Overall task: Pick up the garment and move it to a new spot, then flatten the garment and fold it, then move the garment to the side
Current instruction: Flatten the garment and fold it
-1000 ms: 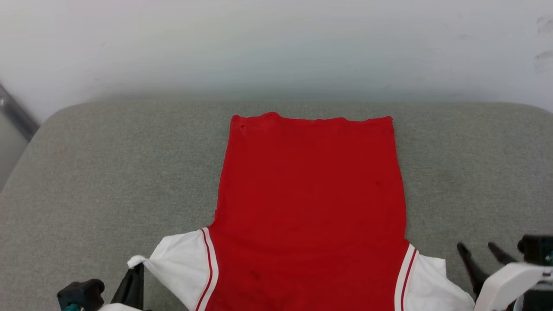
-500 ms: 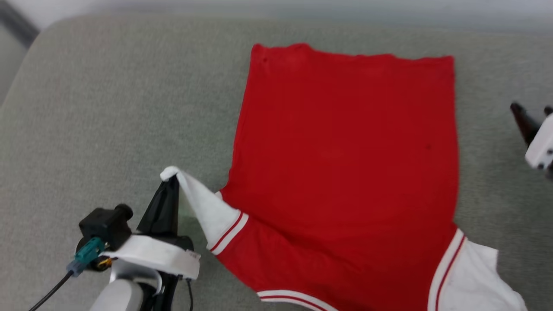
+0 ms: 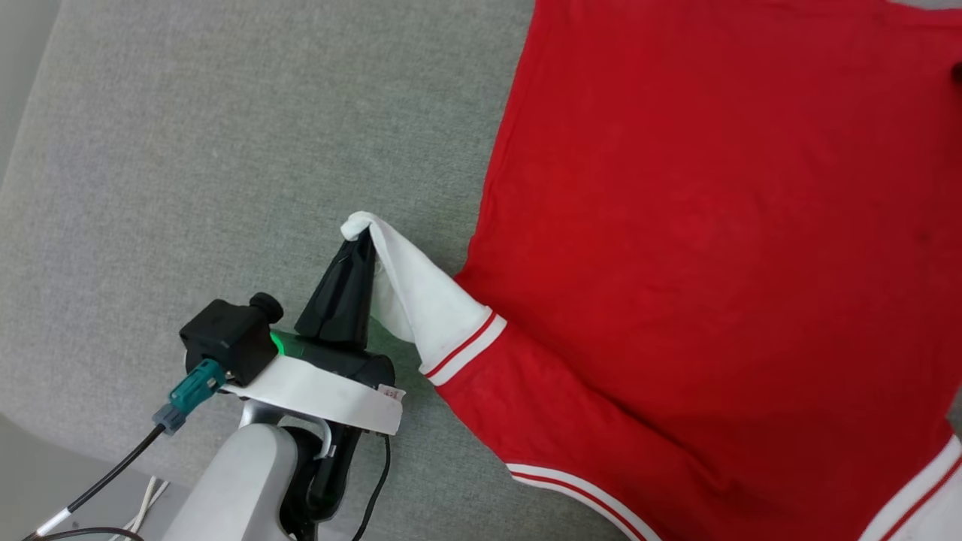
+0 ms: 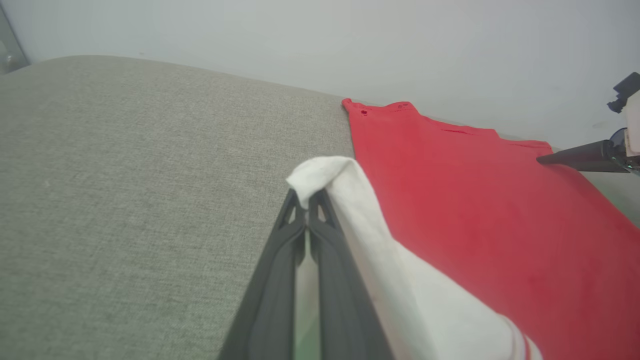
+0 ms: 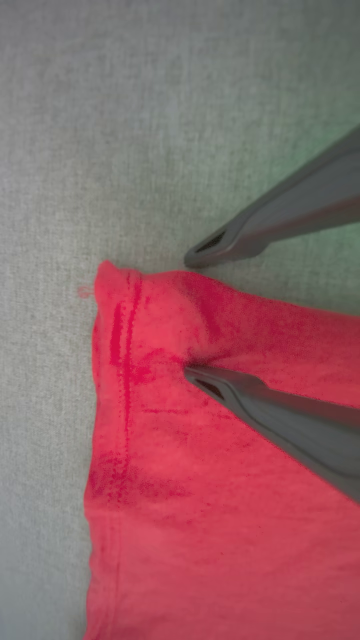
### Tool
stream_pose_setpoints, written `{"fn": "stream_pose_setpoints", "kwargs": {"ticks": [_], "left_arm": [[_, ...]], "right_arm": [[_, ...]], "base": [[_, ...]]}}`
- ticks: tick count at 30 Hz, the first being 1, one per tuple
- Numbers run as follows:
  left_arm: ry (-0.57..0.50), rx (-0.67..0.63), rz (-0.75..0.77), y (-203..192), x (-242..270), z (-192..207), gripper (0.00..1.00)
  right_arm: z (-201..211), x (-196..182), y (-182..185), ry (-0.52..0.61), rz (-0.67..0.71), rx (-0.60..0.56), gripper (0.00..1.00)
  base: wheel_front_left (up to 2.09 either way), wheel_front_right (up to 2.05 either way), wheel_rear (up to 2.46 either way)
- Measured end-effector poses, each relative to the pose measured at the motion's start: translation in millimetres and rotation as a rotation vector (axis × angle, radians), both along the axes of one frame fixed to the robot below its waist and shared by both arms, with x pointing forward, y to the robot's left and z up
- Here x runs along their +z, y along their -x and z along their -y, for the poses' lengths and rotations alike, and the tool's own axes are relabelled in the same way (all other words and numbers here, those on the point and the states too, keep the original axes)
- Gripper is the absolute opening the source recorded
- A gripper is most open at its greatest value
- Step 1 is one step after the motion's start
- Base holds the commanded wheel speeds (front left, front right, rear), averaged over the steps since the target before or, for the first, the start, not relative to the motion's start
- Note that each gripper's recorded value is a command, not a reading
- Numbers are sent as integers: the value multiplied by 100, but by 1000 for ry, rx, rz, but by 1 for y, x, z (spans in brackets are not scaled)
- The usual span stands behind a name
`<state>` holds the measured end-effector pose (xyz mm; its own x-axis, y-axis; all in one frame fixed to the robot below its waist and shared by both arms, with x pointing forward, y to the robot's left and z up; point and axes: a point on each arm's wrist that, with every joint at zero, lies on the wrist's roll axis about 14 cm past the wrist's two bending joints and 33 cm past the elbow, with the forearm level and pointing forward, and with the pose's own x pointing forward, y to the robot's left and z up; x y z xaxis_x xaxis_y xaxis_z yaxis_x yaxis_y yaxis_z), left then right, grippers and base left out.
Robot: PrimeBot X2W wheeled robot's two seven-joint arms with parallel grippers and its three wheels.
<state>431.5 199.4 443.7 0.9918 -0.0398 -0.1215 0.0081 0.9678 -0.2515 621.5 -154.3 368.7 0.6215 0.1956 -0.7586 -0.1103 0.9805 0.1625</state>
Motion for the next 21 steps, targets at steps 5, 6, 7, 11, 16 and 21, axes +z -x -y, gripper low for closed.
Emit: {"fn": "stream_pose_setpoints", "kwargs": {"ticks": [5,6,7,11,16,21], "left_arm": [[-16,28,-38,2,-15,-10,0],[-17,32,-43,3,-17,-11,0],[-19,35,-47,4,-18,-12,0],[-23,42,-48,6,-18,-15,0],[-24,42,-42,10,-14,-15,0],[-22,61,-44,24,-8,-20,0]], "right_arm": [[-14,-26,-9,-19,-51,19,100],[-14,-29,-9,-21,-66,18,46],[-13,-32,-9,-21,-77,15,10],[-11,-30,-8,-18,-92,8,0],[-8,-14,-2,41,-70,39,0],[7,24,4,113,18,66,0]], "base": [[0,0,0],[0,0,0],[0,0,0],[0,0,0],[0,0,0],[0,0,0]]}}
